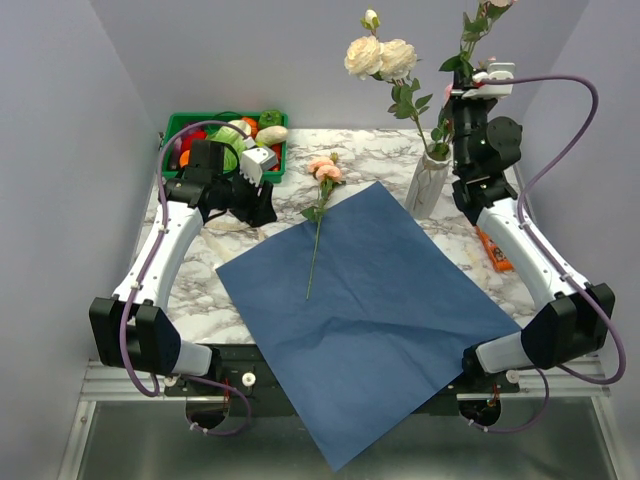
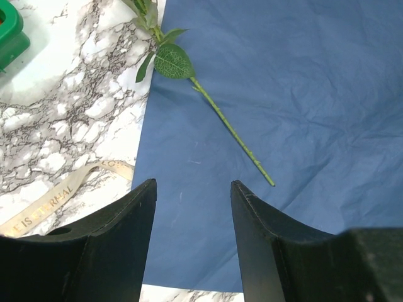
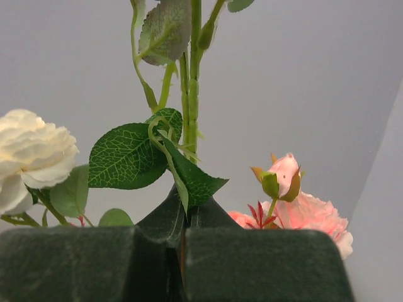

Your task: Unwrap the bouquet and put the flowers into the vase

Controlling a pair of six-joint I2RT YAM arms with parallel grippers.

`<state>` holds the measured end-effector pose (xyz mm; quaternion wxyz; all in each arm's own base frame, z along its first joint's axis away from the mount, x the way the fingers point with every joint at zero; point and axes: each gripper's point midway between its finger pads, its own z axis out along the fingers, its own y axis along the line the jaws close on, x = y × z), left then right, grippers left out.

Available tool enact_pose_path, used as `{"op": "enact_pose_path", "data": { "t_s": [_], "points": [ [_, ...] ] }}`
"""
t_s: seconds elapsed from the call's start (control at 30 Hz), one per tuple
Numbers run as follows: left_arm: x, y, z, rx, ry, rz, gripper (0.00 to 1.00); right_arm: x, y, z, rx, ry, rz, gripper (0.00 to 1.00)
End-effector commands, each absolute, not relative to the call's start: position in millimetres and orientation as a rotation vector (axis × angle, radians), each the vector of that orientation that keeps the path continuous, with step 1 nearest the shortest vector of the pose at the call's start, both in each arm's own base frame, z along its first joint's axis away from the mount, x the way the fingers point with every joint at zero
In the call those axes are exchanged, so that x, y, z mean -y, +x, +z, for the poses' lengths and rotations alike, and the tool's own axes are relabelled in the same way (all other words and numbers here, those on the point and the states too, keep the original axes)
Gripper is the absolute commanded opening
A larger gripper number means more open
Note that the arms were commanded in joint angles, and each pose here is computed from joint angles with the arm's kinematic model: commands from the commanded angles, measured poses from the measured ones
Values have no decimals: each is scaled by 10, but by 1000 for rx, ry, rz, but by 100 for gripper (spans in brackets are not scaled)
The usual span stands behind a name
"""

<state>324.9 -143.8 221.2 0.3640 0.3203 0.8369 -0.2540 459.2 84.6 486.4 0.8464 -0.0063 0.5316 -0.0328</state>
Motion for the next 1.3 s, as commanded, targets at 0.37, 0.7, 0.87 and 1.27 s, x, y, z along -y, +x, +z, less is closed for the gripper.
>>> {"op": "enact_pose_path", "data": {
  "t_s": [0.37,0.7,0.87,1.27],
  "points": [
    [1452,3217,2289,-2137,853,-683,60,-720,4660,4441,-1107,13,-156,1],
    [1453,3223,2428,-2121,862,-677,61,-766,4589,3850,-1223,32,-110,14],
    [1456,3200,2471,-2113,867,-679,61,-880,4528,3749,-1288,-14,-46,58],
    [1446,3144,2445,-2115,862,-679,61,-1233,3907,3756,-1329,-50,27,67]
  ]
}}
